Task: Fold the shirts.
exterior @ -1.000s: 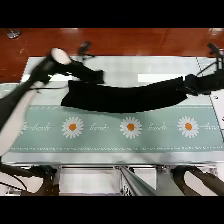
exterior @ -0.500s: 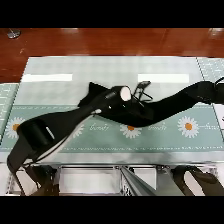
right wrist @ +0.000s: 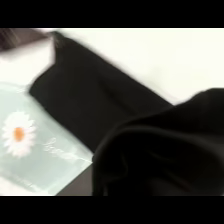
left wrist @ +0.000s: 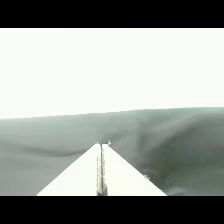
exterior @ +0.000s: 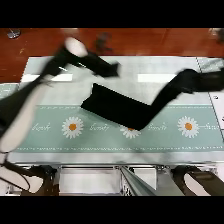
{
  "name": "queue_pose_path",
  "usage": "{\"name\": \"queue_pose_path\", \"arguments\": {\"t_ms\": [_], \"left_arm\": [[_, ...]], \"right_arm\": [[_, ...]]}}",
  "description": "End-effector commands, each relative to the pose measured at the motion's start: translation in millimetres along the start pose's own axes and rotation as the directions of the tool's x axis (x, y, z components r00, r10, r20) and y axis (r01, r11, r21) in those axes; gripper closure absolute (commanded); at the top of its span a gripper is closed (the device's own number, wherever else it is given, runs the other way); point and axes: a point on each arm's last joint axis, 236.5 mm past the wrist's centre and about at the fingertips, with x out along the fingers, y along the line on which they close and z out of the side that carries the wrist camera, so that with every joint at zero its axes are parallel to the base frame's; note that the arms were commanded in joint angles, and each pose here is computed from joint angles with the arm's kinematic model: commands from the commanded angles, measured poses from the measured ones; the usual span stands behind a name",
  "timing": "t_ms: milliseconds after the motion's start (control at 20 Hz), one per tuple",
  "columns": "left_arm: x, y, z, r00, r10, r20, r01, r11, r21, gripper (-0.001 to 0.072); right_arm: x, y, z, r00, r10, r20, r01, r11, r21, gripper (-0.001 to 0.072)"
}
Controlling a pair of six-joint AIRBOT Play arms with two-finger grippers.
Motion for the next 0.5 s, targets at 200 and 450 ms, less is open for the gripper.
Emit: {"name": "queue_pose_path", "arguments": {"t_ms": [200,450], "left_arm": [[-260,40,-13,0.885,0.211,0.415,-0.219,0.975,-0.029,0.0682],[-247,50,-89,0.828,0.242,0.506,-0.198,0.97,-0.14,0.0681]], "right_arm": [[209,127,5,0.945,0.167,-0.281,-0.209,0.97,-0.125,0.0689],[295,132,-38,0.865,0.229,-0.447,-0.253,0.967,0.006,0.0092]]}}
